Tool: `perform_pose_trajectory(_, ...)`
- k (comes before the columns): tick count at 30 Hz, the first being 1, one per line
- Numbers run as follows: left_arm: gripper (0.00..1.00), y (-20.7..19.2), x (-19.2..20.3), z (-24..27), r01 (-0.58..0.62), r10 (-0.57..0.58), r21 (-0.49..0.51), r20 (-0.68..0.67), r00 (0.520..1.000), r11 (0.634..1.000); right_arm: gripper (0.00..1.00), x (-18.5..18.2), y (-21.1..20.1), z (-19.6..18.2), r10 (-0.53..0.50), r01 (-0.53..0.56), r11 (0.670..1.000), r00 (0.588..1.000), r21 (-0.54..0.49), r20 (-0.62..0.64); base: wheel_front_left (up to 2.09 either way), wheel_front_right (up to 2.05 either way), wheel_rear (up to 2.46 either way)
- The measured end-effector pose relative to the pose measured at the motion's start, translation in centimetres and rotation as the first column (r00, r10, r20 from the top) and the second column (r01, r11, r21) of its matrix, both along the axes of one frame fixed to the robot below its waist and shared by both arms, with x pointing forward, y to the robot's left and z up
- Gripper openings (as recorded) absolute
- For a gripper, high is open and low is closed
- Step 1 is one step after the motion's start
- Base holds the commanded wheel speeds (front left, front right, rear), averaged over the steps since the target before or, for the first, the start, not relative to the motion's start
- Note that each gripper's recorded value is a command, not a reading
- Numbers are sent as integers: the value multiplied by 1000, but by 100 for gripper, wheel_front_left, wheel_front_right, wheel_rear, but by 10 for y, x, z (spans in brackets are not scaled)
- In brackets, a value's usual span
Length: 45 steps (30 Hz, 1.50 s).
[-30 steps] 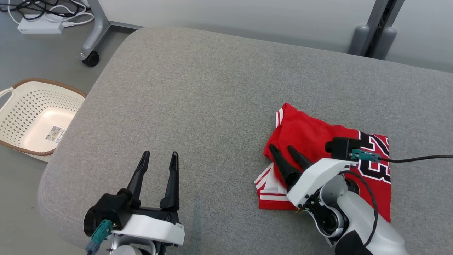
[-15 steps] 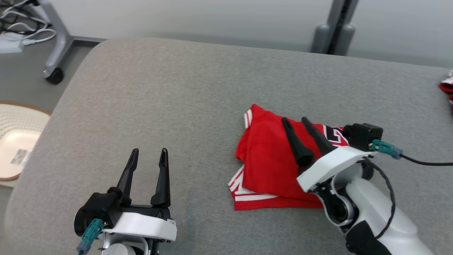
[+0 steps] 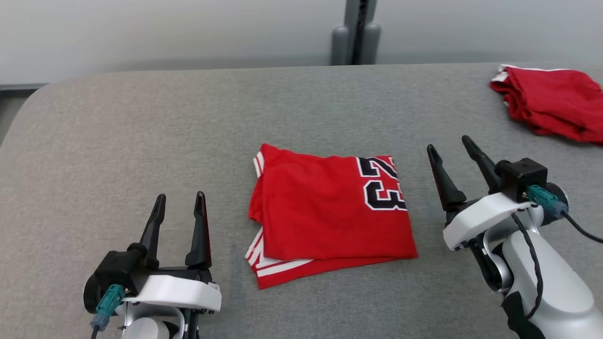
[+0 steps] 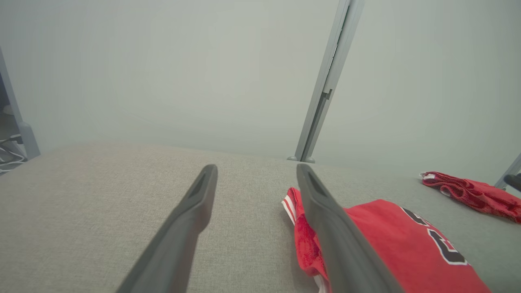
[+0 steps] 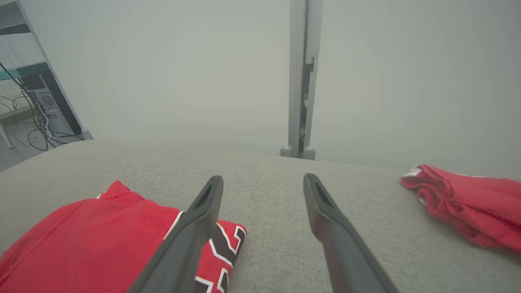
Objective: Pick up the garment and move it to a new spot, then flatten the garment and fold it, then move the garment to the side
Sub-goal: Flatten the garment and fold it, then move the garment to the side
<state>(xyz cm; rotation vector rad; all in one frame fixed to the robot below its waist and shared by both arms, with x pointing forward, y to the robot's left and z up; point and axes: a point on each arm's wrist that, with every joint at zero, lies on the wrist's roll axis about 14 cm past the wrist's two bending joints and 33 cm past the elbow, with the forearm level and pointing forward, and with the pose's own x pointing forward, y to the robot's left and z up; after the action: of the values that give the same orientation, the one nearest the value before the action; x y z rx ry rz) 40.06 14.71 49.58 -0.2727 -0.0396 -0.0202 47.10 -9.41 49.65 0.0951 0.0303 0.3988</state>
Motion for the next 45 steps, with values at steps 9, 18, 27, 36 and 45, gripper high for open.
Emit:
perform_pose_trajectory(9,100,-12,0,9,39,-39,10,28,999,999,100,-35,-21,15,-66,69,997,994,-30,84,0,0,0)
perform_pose_trajectory(18,100,-19,-26,4,78,-78,22,12,997,997,100,-77,-31,19,-114,116,993,987,-7,113,0,0,0)
perform_pose_trajectory(27,100,-15,-40,10,74,-76,51,35,997,996,100,-100,-30,16,-130,129,992,986,13,106,0,0,0)
perform_pose_trajectory(36,100,-9,-49,9,59,-61,63,32,998,996,100,-104,-28,17,-130,128,991,986,26,108,0,0,0)
perform_pose_trajectory(45,100,-3,-52,13,36,-39,68,44,998,997,100,-104,-26,20,-130,127,991,985,36,114,0,0,0)
